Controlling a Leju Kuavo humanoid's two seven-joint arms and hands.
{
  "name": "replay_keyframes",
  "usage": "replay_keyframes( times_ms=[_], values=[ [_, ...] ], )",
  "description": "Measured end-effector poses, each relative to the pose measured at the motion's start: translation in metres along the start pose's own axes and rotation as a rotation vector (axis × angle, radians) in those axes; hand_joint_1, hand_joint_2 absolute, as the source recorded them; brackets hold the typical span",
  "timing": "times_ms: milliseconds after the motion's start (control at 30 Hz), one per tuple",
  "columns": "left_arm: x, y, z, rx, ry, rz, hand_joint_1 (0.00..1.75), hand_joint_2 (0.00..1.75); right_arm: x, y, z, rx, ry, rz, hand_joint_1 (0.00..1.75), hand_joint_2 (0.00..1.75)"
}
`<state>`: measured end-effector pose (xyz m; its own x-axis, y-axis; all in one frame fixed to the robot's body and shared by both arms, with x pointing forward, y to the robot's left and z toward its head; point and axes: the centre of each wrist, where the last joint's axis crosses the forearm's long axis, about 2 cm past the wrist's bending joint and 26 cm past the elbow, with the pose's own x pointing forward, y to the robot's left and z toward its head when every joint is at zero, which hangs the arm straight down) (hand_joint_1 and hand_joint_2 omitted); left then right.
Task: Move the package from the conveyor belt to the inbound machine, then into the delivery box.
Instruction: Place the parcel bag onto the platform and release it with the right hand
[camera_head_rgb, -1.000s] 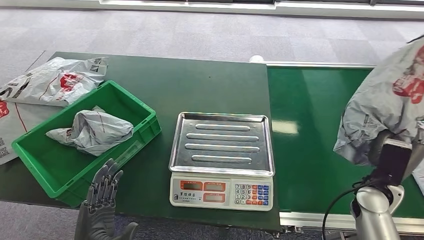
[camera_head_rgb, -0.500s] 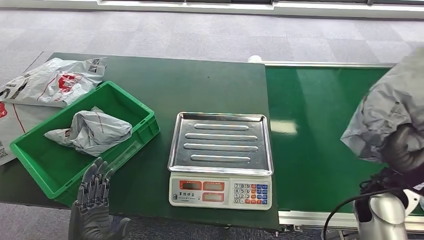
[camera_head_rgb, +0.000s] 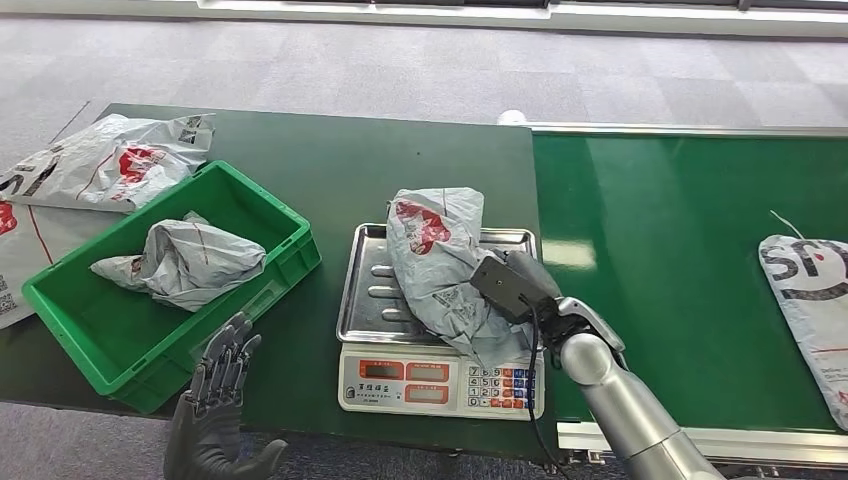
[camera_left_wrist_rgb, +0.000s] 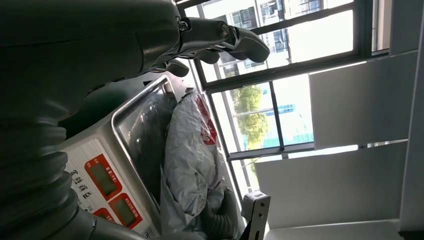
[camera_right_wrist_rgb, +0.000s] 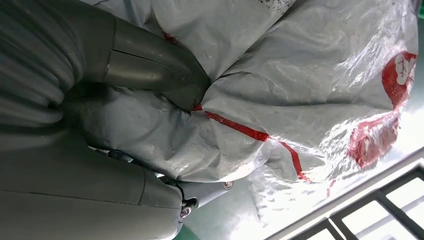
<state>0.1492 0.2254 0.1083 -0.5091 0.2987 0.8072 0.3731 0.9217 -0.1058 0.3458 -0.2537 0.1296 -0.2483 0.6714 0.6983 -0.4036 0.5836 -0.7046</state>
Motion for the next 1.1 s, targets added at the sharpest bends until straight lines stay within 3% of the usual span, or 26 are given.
replay_keyframes(
  times_ms=[267, 900, 1033, 1100],
  values=[
    [-0.002, 0.001, 0.003, -0.001, 0.015, -0.003, 0.0, 1.75, 0.01, 0.018, -0.012, 0.069, -0.03, 0.021, 1.75, 1.75],
    [-0.003, 0.002, 0.004, -0.001, 0.02, -0.003, 0.0, 1.75, 0.012, 0.024, -0.016, 0.089, -0.027, 0.017, 1.75, 1.75],
    [-0.003, 0.002, 0.004, 0.0, 0.02, -0.004, 0.0, 1.75, 0.013, 0.025, -0.017, 0.083, -0.048, 0.033, 0.0, 1.75],
    [-0.003, 0.002, 0.004, 0.004, 0.021, -0.007, 0.0, 1.75, 0.016, 0.026, -0.019, 0.065, -0.054, 0.06, 0.0, 1.75]
  ],
)
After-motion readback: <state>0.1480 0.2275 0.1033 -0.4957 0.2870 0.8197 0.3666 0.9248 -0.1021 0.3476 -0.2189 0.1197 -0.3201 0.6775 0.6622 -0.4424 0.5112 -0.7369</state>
